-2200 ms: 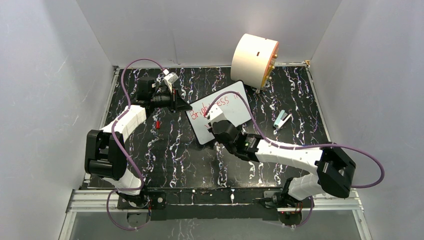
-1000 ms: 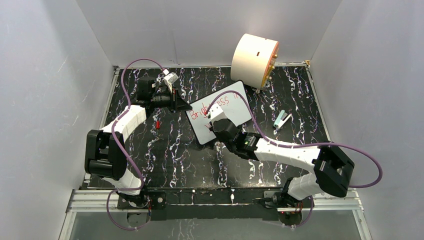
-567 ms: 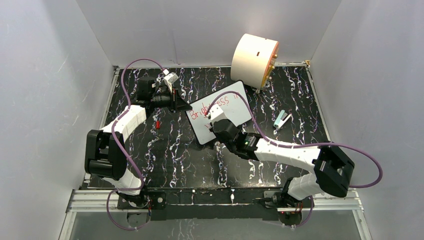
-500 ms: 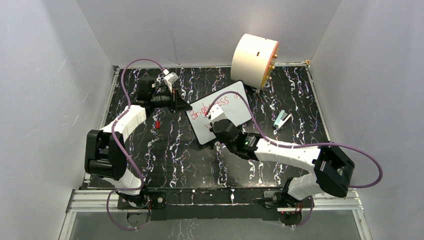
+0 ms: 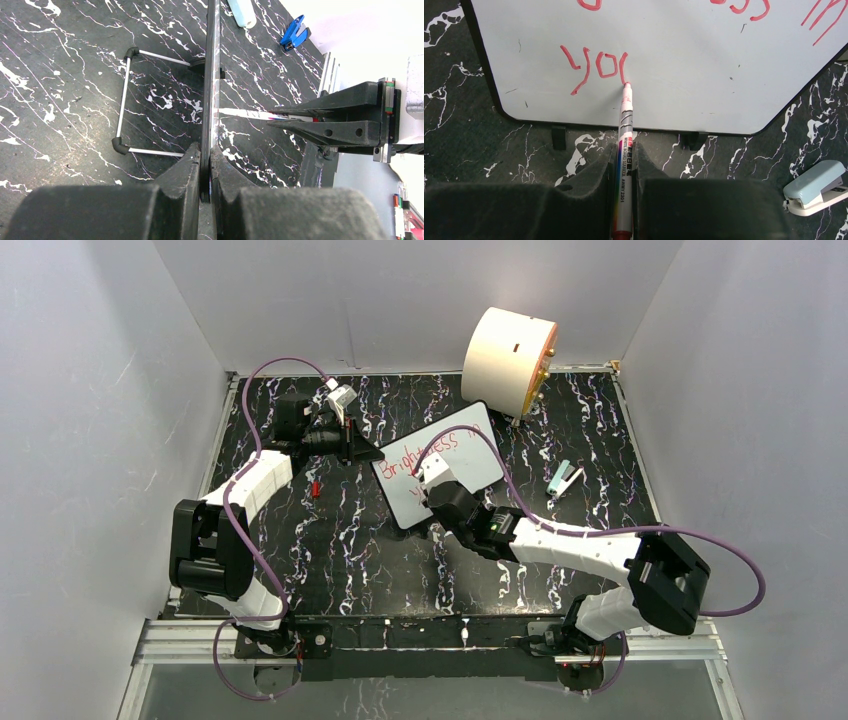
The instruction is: Write a sentence on the whiteboard
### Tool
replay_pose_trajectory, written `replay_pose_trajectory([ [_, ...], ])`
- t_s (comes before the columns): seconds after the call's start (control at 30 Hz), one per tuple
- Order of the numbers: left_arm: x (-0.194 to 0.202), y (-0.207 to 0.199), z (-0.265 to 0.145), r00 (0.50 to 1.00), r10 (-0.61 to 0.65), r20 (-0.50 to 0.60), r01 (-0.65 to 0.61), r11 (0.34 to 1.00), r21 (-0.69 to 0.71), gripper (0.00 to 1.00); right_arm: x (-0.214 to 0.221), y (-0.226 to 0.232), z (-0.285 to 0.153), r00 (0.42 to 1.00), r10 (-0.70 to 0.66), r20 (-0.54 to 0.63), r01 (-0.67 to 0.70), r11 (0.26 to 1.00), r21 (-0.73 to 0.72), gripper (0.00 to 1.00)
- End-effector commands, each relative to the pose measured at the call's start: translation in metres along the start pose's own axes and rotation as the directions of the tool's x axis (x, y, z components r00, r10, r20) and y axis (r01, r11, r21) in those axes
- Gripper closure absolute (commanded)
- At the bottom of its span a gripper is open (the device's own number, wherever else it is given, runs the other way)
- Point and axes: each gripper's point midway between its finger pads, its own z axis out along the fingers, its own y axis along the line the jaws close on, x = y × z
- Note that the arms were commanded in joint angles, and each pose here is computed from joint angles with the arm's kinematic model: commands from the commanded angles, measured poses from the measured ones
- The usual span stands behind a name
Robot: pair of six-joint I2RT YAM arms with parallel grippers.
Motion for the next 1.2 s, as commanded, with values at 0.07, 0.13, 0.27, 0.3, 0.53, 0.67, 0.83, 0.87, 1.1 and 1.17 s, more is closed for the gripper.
replay_pose_trajectory([
  [0.07,0.033,0.012,0.008,0.994,-0.062,-0.088,0.056,0.997,-0.061,1.00,-0.016,-0.014,-0.004,0.997,0.048,0.067,-0.052,0.997,0.056,1.00],
  [0.13,0.032,0.011,0.008,0.994,-0.060,-0.087,0.055,0.997,-0.061,1.00,-0.016,-0.015,-0.003,0.997,0.046,0.064,-0.050,0.997,0.063,1.00],
  [0.27,0.032,0.011,0.008,0.994,-0.059,-0.087,0.054,0.997,-0.061,1.00,-0.025,-0.014,0.001,0.994,0.060,0.095,-0.066,0.996,0.063,1.00],
  [0.3,0.033,0.011,0.008,0.994,-0.059,-0.088,0.054,0.997,-0.061,1.00,-0.026,-0.014,0.002,0.993,0.062,0.098,-0.068,0.996,0.065,1.00],
  [0.53,0.033,0.012,0.008,0.994,-0.061,-0.088,0.056,0.997,-0.061,1.00,-0.038,-0.018,-0.001,0.988,0.072,0.137,-0.082,0.994,0.067,1.00],
  [0.67,0.033,0.011,0.008,0.994,-0.060,-0.088,0.055,0.997,-0.060,1.00,-0.044,-0.019,-0.003,0.985,0.076,0.154,-0.087,0.994,0.063,1.00],
  [0.83,0.033,0.012,0.008,0.994,-0.061,-0.088,0.055,0.997,-0.060,1.00,-0.049,-0.021,-0.002,0.983,0.078,0.168,-0.089,0.994,0.062,1.00],
  [0.87,0.033,0.012,0.008,0.994,-0.062,-0.089,0.057,0.997,-0.060,1.00,-0.049,-0.020,-0.002,0.983,0.077,0.167,-0.089,0.994,0.062,1.00],
  [1.1,0.033,0.012,0.008,0.994,-0.060,-0.089,0.055,0.997,-0.059,1.00,-0.039,-0.017,0.002,0.989,0.072,0.131,-0.079,0.996,0.049,1.00],
  [1.17,0.033,0.012,0.008,0.994,-0.061,-0.089,0.056,0.997,-0.061,1.00,-0.034,-0.016,0.002,0.991,0.070,0.114,-0.075,0.996,0.041,1.00],
])
